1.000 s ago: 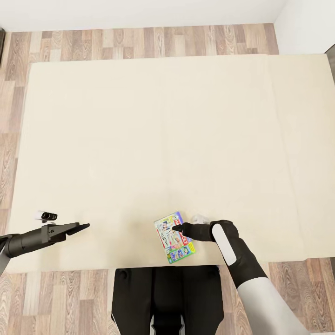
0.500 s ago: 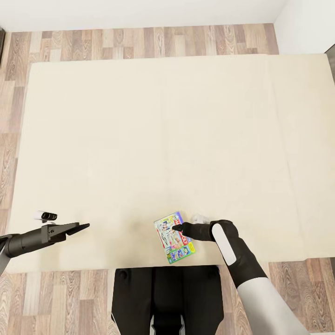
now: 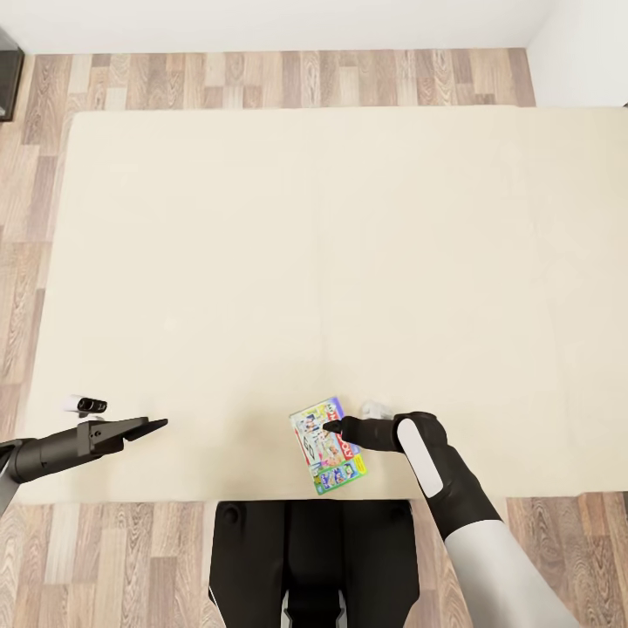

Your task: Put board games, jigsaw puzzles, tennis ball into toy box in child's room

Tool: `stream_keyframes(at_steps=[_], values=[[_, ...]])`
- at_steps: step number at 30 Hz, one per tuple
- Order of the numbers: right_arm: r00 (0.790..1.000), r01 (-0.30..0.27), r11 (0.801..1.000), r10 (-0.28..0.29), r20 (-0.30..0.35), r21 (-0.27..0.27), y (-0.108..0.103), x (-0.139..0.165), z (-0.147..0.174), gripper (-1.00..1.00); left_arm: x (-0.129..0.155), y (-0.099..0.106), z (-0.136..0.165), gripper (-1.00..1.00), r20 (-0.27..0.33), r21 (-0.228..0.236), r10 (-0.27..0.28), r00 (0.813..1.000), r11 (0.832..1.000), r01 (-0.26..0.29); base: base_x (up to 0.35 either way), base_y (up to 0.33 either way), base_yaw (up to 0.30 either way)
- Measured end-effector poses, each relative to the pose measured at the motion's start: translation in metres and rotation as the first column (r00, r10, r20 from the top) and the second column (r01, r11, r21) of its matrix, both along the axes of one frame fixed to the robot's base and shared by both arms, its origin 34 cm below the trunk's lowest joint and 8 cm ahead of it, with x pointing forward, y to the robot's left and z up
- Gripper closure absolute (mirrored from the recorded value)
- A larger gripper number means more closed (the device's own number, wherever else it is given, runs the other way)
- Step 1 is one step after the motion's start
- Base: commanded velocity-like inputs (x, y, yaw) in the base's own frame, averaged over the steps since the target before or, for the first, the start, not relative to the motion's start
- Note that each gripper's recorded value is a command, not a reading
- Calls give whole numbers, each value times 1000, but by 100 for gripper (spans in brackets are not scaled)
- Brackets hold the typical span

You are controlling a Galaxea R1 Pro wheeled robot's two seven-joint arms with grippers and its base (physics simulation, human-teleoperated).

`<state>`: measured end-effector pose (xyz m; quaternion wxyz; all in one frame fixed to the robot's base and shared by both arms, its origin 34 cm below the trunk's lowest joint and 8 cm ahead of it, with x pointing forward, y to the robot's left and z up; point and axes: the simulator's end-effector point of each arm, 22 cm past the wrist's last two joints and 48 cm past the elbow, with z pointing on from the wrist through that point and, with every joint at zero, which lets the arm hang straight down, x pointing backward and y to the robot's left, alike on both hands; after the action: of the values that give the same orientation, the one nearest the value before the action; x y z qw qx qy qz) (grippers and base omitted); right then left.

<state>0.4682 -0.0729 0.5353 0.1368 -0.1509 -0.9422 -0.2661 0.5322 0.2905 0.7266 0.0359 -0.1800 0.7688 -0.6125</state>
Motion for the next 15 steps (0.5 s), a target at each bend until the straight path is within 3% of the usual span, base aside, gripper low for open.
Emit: stream_keyframes(at_steps=[15], values=[[1000, 1, 1000, -1, 0, 1, 0, 0, 0, -100, 0, 0, 0, -100, 0, 0, 0, 1000, 1000, 0, 0, 32, 9]])
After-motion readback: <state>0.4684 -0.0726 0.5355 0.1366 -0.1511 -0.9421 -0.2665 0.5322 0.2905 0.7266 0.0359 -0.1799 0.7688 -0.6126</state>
